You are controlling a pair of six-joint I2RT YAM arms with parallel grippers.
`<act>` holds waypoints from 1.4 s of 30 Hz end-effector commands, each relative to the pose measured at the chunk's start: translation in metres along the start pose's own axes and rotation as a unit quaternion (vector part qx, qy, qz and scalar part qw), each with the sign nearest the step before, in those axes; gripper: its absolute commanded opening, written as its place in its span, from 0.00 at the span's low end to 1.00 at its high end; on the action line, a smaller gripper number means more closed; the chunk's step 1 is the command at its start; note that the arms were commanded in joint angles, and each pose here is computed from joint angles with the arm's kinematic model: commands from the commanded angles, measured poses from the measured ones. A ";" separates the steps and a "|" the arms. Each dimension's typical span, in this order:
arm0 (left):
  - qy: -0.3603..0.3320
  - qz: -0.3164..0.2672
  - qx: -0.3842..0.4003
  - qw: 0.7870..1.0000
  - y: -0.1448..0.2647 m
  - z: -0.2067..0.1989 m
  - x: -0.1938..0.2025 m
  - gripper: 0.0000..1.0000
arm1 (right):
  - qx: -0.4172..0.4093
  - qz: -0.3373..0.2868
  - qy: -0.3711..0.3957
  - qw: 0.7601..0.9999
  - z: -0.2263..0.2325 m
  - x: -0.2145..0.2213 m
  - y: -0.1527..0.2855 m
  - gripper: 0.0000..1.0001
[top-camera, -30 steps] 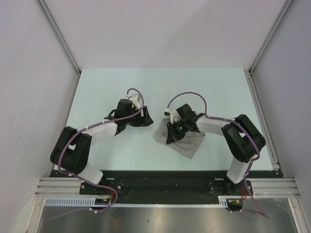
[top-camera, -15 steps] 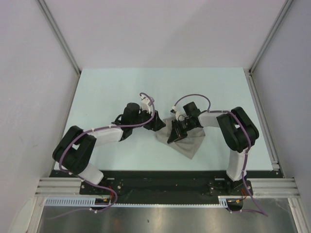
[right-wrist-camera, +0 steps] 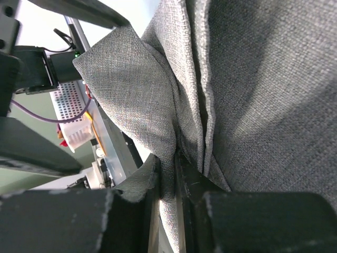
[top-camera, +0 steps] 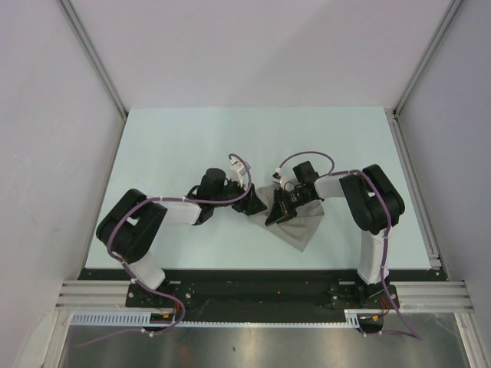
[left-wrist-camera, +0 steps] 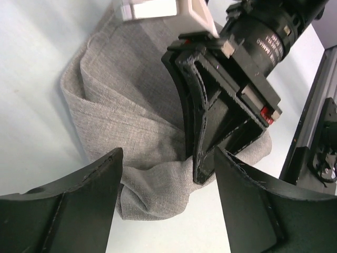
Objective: Fold the napkin, place the utensils inside, and roll it up
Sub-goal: Roll the napkin with the utensil
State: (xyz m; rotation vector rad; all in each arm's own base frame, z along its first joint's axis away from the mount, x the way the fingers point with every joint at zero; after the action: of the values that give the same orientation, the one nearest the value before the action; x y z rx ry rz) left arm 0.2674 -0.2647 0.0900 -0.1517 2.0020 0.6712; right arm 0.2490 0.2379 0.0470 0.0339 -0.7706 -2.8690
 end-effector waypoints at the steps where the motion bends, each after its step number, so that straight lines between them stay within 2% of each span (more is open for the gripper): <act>1: 0.000 -0.007 0.036 0.999 -0.002 -0.009 0.007 0.74 | 0.081 -0.017 -0.039 0.996 -0.039 0.002 0.001 0.00; 11: 0.009 0.015 0.040 0.999 0.001 -0.009 0.027 0.73 | 0.079 -0.025 -0.053 0.995 -0.044 -0.001 0.004 0.00; 22: 0.009 0.028 0.048 0.998 -0.002 -0.009 0.034 0.65 | 0.076 -0.035 -0.076 0.994 -0.055 -0.004 0.008 0.00; 33: 0.019 0.048 0.032 0.998 -0.008 -0.001 0.038 0.28 | 0.073 -0.050 -0.093 0.992 -0.062 -0.007 0.013 0.00; 34: 0.023 0.058 0.028 0.998 -0.008 0.000 0.042 0.22 | 0.073 -0.051 -0.093 0.992 -0.061 -0.007 0.013 0.00; 42: 0.035 0.080 0.026 0.996 -0.017 0.006 0.045 0.06 | 0.071 -0.066 -0.085 0.992 -0.053 -0.013 0.017 0.00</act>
State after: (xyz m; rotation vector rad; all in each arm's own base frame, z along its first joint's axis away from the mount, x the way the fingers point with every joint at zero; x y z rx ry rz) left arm 0.2769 -0.2738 0.0702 -0.1202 2.0170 0.6570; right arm 0.2584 0.2194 0.0417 -0.1889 -0.7198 -2.9435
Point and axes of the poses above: each gripper's point midway between its finger pads, its own y axis back along the fingers, its own z axis along the line the jaws close on, x = y × z, the point moved 5 cm from there along y, back along the fingers, and after that the axes turned 12 degrees about -y, right-handed, at the moved point
